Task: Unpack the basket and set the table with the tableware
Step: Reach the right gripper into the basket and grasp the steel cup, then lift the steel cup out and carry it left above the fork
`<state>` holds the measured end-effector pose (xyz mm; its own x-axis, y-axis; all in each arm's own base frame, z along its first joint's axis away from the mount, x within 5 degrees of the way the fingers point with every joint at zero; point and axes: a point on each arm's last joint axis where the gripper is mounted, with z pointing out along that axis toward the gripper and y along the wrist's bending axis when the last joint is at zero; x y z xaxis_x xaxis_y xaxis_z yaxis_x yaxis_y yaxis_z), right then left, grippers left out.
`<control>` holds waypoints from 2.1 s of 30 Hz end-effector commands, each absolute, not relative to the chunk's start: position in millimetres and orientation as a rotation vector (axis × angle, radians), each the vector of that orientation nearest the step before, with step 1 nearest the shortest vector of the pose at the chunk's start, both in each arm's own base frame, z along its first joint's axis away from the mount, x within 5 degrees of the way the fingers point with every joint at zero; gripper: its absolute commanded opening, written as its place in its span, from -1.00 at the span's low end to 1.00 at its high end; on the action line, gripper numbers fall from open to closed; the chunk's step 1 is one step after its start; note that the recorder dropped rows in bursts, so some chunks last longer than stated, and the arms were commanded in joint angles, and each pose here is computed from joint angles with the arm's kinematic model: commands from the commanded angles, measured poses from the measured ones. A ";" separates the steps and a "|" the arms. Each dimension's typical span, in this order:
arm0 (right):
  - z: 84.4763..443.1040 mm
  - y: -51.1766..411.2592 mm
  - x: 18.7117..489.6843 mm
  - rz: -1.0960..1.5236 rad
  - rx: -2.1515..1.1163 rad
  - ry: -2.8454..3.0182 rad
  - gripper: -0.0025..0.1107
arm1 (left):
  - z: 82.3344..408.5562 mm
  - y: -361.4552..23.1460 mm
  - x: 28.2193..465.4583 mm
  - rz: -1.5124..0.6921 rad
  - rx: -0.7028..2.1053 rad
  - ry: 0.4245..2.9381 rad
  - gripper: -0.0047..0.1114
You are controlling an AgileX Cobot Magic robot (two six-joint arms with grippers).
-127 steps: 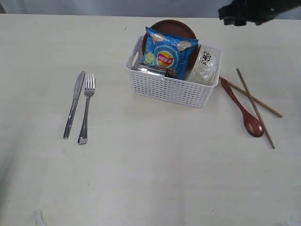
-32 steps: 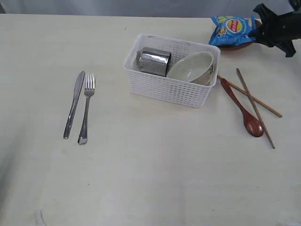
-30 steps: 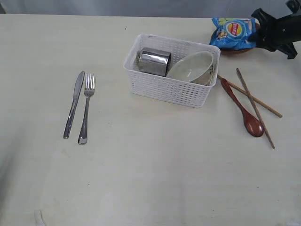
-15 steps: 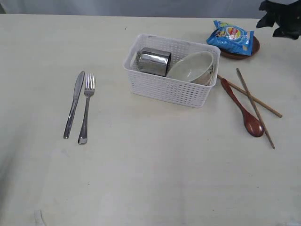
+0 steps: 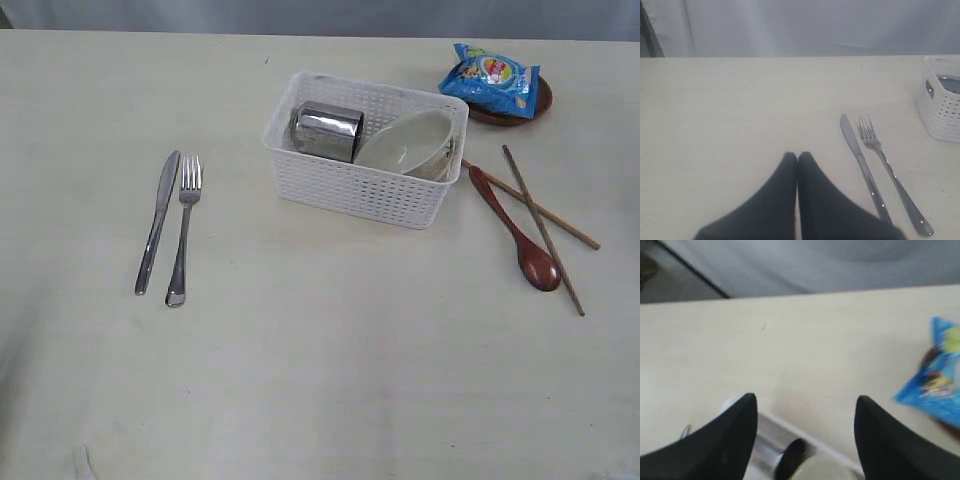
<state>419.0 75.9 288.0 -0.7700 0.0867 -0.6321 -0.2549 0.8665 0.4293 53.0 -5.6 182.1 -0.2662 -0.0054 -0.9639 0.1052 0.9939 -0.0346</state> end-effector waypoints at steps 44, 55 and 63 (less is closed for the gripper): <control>159.4 199.2 412.9 0.871 -0.082 2.645 -0.74 | 182.1 -5.3 53.2 -0.100 0.073 1.827 -0.92; 200.8 202.6 408.0 0.856 -0.273 2.490 -0.96 | 182.1 -5.3 53.2 -0.100 0.073 1.827 -0.92; 254.5 195.5 395.4 0.809 -0.379 2.361 -0.96 | 182.1 -5.3 53.2 -0.100 0.073 1.827 -0.92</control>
<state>398.6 200.0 236.1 -0.8128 -0.0573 -0.5797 -0.4040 0.7724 0.4900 53.0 -5.6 182.1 -0.2662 -0.0054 -0.9639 0.1052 0.9939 -0.0346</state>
